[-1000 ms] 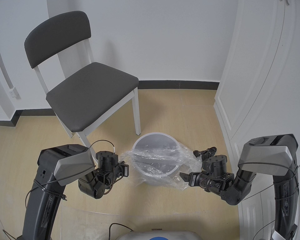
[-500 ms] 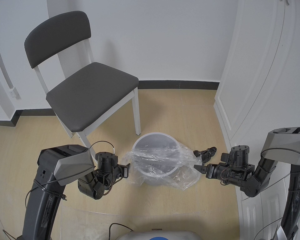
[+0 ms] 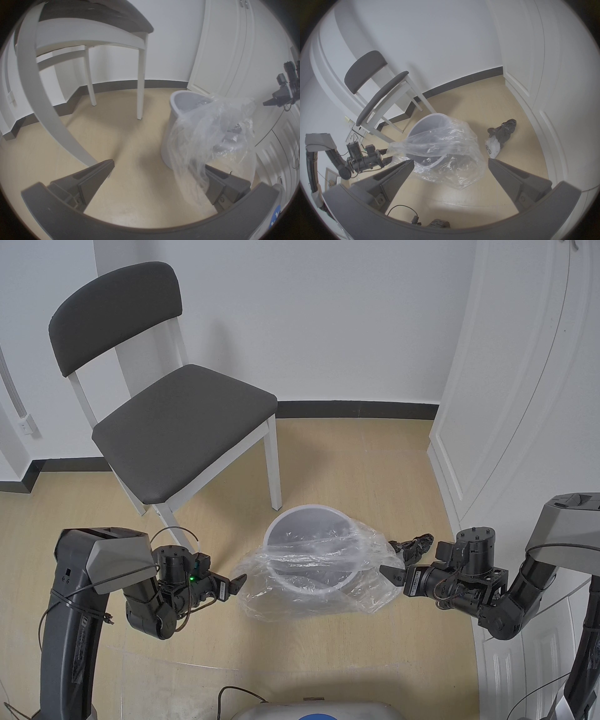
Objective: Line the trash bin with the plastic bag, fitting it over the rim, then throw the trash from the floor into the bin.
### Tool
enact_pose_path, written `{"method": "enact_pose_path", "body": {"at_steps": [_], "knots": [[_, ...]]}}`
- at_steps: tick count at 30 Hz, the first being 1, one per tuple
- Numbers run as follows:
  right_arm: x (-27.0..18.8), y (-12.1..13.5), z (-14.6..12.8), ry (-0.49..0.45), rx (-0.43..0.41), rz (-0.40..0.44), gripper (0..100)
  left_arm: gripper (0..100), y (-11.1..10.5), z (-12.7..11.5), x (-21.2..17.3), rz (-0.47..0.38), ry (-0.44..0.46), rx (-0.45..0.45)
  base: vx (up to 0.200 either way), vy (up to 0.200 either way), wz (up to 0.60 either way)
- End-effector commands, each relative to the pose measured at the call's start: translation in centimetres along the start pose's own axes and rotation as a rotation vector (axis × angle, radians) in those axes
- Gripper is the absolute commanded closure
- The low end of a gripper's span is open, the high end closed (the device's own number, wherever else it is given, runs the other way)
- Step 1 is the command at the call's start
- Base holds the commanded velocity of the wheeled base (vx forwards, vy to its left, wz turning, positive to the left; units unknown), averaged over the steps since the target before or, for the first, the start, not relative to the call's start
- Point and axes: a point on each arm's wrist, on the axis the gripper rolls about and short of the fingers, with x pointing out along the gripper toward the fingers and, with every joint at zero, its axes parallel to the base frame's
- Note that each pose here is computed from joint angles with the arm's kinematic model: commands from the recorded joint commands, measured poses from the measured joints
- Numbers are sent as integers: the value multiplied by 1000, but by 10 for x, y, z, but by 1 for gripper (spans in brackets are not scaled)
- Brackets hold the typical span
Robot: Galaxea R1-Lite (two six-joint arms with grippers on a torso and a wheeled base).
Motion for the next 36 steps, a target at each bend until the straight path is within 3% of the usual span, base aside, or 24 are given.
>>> {"method": "enact_pose_path", "body": {"at_steps": [1,11,16,17,21,31,36], "knots": [[-7,10,2,-14,-26,12,0,0,19,10,-7,41,-28,-4,0,0,0],[-14,42,-17,-7,-104,-18,0,0,7,9,-11,8,-31,-1,0,0,0],[-19,46,-18,-3,-213,-8,0,0,0,9,-27,-118,-27,-6,0,0,0],[-20,45,-14,-18,-297,-12,0,0,-3,15,-37,-183,-31,-18,0,0,0],[-27,49,-7,-42,-403,-2,0,0,-4,24,-53,-300,-52,-71,0,0,0],[-26,55,-7,-45,-563,10,0,0,-1,33,-62,-307,-158,-34,0,0,0],[-19,58,-10,-31,-657,16,0,0,-3,40,-68,-311,-170,-31,0,0,0]]}}
